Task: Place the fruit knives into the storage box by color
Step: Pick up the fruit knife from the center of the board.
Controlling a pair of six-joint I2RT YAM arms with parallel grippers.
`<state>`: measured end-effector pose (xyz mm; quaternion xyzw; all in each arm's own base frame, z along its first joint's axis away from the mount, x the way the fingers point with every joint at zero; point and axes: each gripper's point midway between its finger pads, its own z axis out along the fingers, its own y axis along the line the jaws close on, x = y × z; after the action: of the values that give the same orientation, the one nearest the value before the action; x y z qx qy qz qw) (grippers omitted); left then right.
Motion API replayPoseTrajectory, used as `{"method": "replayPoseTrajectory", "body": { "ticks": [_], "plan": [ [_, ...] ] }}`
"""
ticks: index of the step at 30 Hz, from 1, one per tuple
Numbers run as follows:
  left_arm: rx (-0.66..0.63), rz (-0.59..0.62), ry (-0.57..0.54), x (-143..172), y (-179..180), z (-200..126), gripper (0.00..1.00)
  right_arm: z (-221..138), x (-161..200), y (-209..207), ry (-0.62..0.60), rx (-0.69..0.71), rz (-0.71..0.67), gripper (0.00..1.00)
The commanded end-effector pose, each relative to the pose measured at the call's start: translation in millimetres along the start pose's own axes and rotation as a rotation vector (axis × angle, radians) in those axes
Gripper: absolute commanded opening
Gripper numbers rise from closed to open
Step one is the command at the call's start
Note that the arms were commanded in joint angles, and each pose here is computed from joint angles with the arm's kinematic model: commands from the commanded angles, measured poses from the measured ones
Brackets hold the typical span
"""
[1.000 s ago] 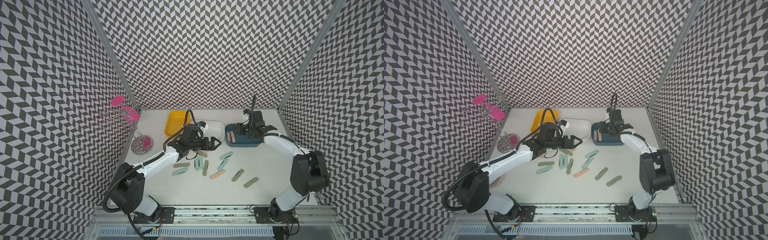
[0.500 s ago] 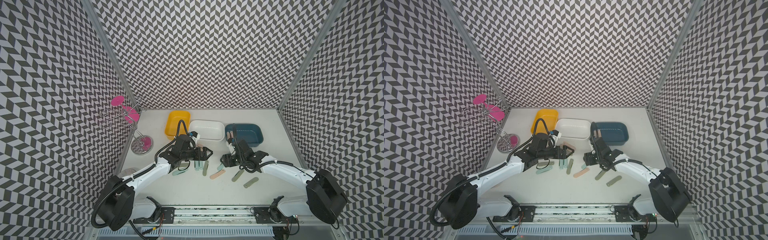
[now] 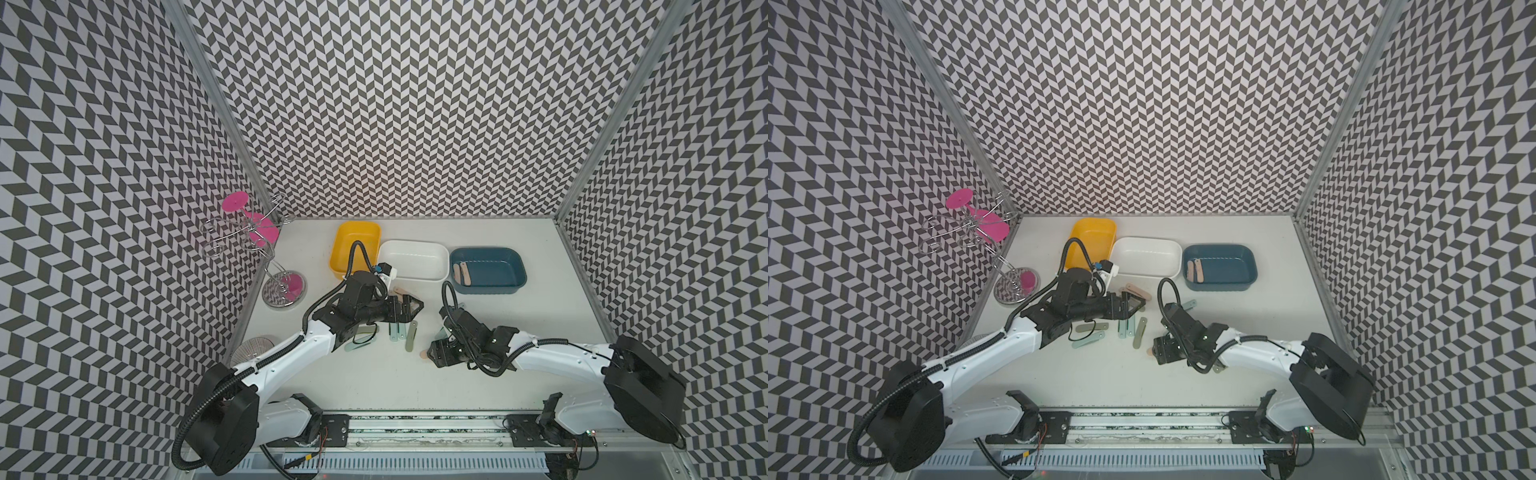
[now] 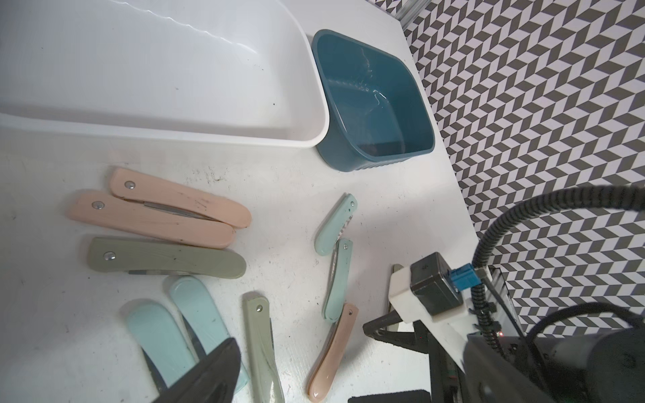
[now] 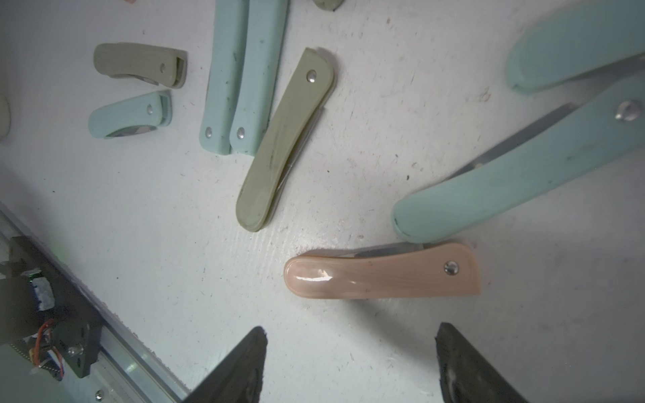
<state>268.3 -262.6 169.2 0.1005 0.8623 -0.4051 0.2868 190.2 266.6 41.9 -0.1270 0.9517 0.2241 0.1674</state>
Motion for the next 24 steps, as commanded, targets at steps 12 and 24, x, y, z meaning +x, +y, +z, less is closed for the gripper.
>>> {"method": "replayPoseTrajectory", "body": {
  "ticks": [12,24],
  "plan": [
    [0.008,-0.002,-0.030,-8,0,-3,1.00,20,-20,14,-0.034,-0.009,0.042,0.74],
    [0.027,-0.016,-0.042,-16,0,-3,1.00,33,-23,-10,-0.032,0.247,-0.053,0.63]
  ]
}}
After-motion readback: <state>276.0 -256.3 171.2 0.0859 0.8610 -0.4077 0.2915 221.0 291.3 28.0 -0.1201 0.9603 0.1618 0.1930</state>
